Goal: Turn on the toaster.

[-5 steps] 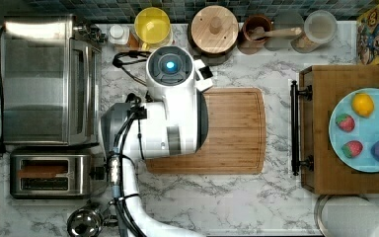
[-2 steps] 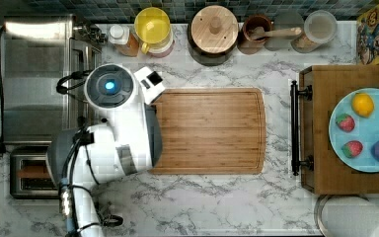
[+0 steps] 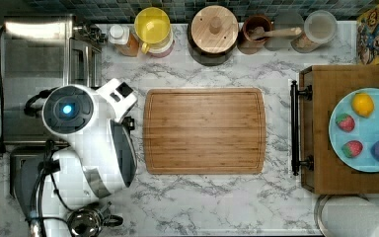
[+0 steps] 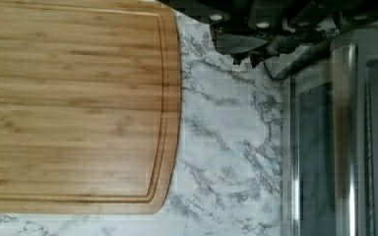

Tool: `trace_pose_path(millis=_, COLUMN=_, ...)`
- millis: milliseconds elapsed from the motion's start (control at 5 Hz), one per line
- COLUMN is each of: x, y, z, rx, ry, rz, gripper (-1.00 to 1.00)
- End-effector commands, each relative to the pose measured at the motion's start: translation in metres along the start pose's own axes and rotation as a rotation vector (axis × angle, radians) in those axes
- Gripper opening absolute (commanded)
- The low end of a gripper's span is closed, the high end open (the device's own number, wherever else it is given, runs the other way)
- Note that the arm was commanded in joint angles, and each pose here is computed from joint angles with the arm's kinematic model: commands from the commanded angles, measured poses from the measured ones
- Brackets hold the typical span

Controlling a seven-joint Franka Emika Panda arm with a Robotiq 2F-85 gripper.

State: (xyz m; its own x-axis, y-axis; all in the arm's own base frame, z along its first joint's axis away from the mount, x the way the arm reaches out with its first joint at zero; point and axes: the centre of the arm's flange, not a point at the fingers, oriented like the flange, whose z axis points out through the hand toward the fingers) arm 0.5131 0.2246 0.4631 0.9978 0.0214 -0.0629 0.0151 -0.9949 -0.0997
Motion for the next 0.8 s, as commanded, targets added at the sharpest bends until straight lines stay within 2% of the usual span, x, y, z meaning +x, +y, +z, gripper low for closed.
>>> trace_pose_path(millis=200, x=-0.058, y=-0.03, z=0.007, rx=-0.028, ry=-0.049, rz=-0.147, gripper=-1.0)
trace_pose_path(millis=400, x=-0.074, y=-0.044, z=0.016, rx=-0.044, ry=-0.056, rz=-0.177, gripper=-1.0)
trace_pose_path(millis=600, x=-0.082, y=-0.052, z=0.033, rx=-0.079, ry=-0.116, rz=-0.205, gripper=-1.0)
trace_pose_path(millis=800, x=-0.092, y=-0.057, z=0.043, rx=-0.052, ry=-0.126, rz=-0.205, gripper=-1.0)
